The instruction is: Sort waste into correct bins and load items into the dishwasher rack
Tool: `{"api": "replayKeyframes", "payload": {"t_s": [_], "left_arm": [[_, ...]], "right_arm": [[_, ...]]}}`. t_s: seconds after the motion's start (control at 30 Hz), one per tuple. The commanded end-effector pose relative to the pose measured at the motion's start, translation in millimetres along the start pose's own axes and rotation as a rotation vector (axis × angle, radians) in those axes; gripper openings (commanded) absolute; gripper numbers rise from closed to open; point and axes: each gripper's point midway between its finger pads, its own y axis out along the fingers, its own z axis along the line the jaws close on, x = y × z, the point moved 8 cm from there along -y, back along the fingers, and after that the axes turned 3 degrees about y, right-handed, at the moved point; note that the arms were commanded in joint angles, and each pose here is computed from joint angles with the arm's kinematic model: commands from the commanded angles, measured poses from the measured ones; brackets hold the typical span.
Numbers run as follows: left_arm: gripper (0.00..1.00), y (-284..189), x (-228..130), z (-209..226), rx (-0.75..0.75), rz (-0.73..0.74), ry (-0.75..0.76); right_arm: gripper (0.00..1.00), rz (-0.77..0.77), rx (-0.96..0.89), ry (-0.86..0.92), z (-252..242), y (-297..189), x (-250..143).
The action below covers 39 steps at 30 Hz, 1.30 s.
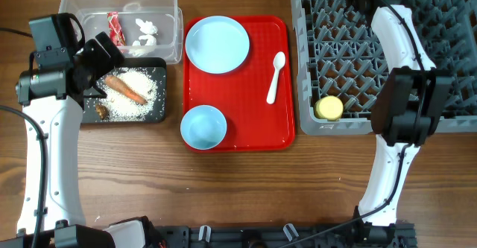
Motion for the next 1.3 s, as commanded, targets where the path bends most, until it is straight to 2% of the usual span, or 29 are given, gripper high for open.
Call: {"api": "replayKeyframes", "payload": {"t_s": [0.0,0.07,0.13,0.27,0.33,0.47,0.53,0.57,0.67,0.77,0.83,0.97,1.27], "left_arm": [[1.0,-0.7,3.0,1.8,0.01,-0.011,0.007],[1.0,-0.7,3.0,1.8,0.01,-0.011,0.007],[1.0,-0.7,3.0,1.8,0.01,-0.011,0.008],[1.0,-0.7,3.0,1.8,0.01,-0.011,0.008],[1.0,-0.7,3.0,1.8,0.01,-0.011,0.007],[1.0,-0.7,3.0,1.8,0.01,-0.011,0.007],[1.0,-0.7,3.0,1.8,0.01,-0.011,0.008],[1.0,-0.7,3.0,1.8,0.01,-0.011,0.008],[1.0,-0.7,3.0,1.8,0.01,-0.011,0.007],[1.0,-0.7,3.0,1.8,0.01,-0.011,0.008],[1.0,-0.7,3.0,1.8,0.01,-0.011,0.007],[1.0,-0.7,3.0,1.8,0.01,-0.011,0.007],[1.0,-0.7,3.0,1.8,0.01,-0.011,0.007]], "right_arm": [[0.3,-0.007,-0.009,0.009,-6.8,8.5,-0.5],[0.15,-0.007,-0.012,0.005,-8.4,8.4,0.7],[0.07,-0.003,-0.009,0.0,-7.7,7.2,0.8],[0.04,-0.03,0.037,-0.063,8.4,-13.8,12.9],[0.04,-0.084,0.037,-0.136,22.0,-42.8,28.0],[0.04,-0.323,-0.189,-0.33,52.2,-124.8,46.8],[0.04,-0.508,-0.421,-0.516,79.5,-157.0,32.2],[0.04,-0.624,-0.619,-0.681,101.3,-167.1,8.8],[0.04,-0.654,-0.76,-0.883,117.8,-142.9,-19.0],[0.04,-0.538,-0.881,-1.134,101.5,-87.7,-40.7],[0.04,-0.52,-0.947,-1.191,91.5,-62.7,-50.9],[0.04,-0.484,-0.967,-1.229,79.1,-41.3,-62.4],[0.04,-0.428,-0.942,-1.285,72.0,-25.8,-78.1]]}}
